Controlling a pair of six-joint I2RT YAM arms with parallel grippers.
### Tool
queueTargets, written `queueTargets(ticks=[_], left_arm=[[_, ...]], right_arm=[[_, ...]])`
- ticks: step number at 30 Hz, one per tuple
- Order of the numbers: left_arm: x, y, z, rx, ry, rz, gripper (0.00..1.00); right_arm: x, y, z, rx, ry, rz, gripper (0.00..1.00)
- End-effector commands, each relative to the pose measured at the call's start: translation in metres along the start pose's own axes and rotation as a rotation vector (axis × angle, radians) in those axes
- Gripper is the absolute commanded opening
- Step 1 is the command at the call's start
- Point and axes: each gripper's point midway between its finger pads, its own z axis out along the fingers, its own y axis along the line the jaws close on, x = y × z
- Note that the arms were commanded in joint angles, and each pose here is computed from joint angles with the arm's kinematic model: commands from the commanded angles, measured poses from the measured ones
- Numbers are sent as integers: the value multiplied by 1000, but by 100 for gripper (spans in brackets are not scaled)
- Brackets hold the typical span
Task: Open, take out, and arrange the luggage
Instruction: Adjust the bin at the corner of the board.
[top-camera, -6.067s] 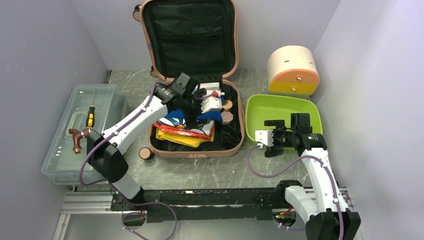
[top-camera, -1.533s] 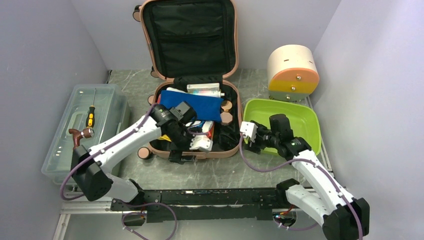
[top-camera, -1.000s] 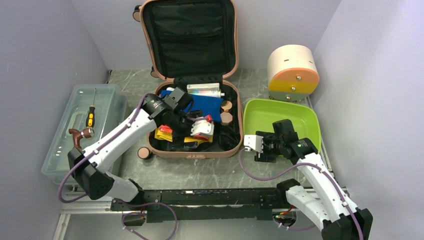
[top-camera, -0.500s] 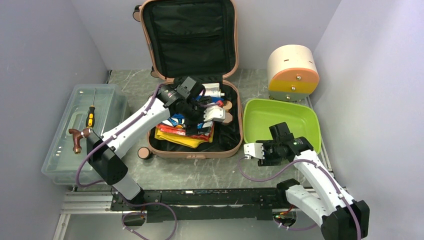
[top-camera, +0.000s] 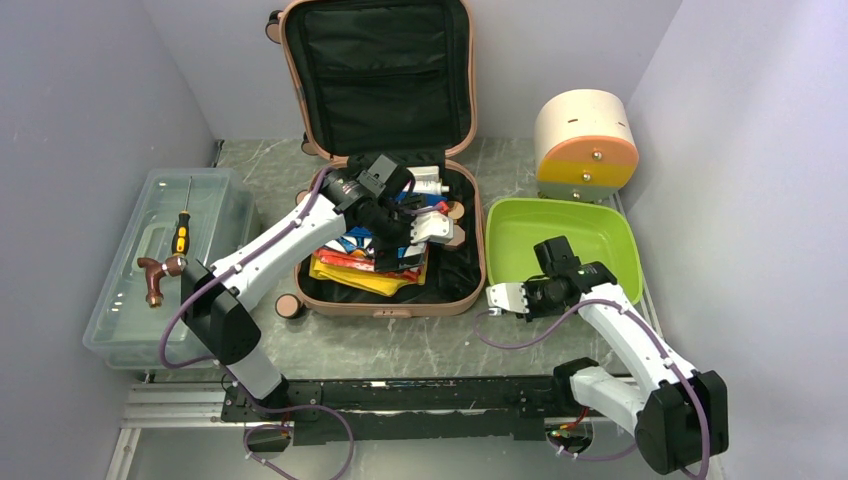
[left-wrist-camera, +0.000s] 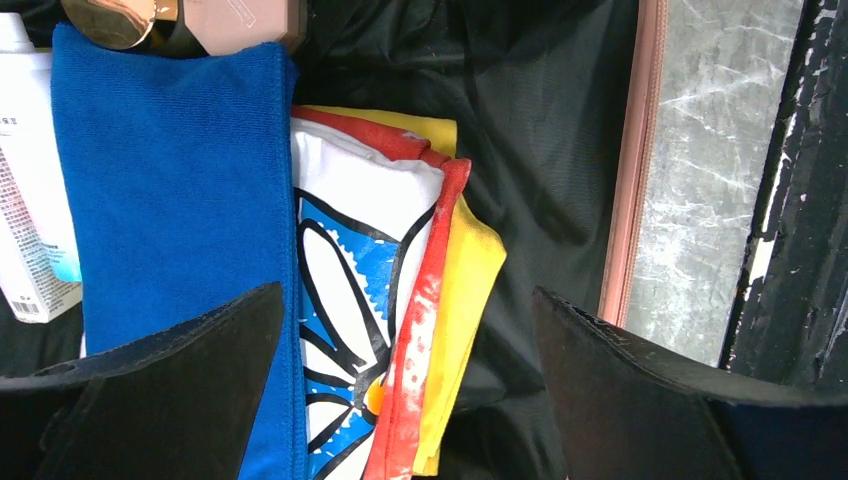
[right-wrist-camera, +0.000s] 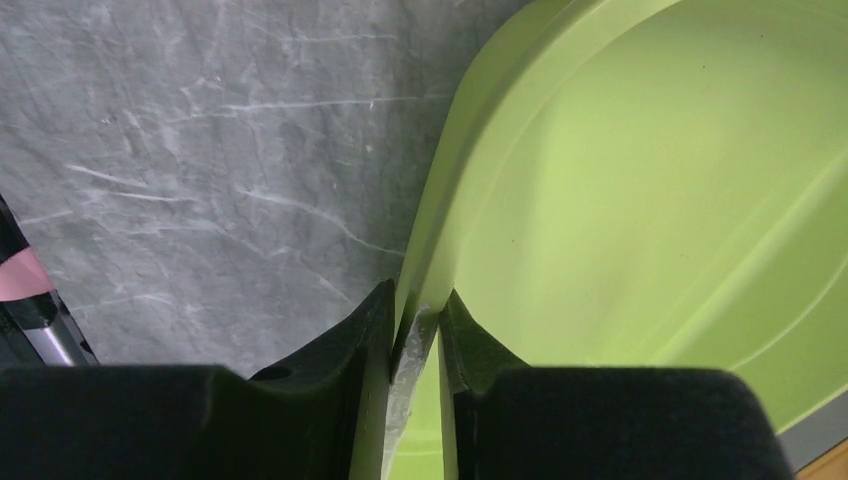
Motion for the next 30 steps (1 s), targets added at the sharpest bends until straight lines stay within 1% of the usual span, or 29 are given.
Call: queueTargets(ticks=[1,4,8,9,10,12,14,21,23,26,28,30], left_arm=[[-7,-6,-5,14,-40,-14,99],[-7,-8,-4,22,-43,-16,99],[-7,-8,-3,24,-44,-16,99],[-7,-8,-3,25,-45,-16,100],[-7,-7,-2,25,-45,-18,99],[-8,-7,-1,25,-45,-23,100],[-8,-4,0,17,-44,-26,99],[-19,15,8,-40,-30,-19,100],[-23,18,17,-51,-10,7,99],[-26,26,38,-99,50,53,99],[-23,35,49,-141,101,76,99],[-21,43,58,-172,128,90,100]], right_arm=[[1,-25,-6,66,21,-85,18],[4,-30,-6,85,44,-98,18],[5,-40,-10,119,59,-103,26],[5,-42,-11,122,57,-98,31],[4,-44,-14,125,54,-91,40],[-3,-46,-23,128,30,-77,52],[-12,-50,-37,141,-9,-55,59],[-57,-57,-89,224,-222,-19,77],[-75,-65,-101,271,-320,5,81],[-105,-74,-117,326,-496,56,86],[-119,-82,-125,358,-588,93,88],[-128,-90,-132,385,-666,139,90]])
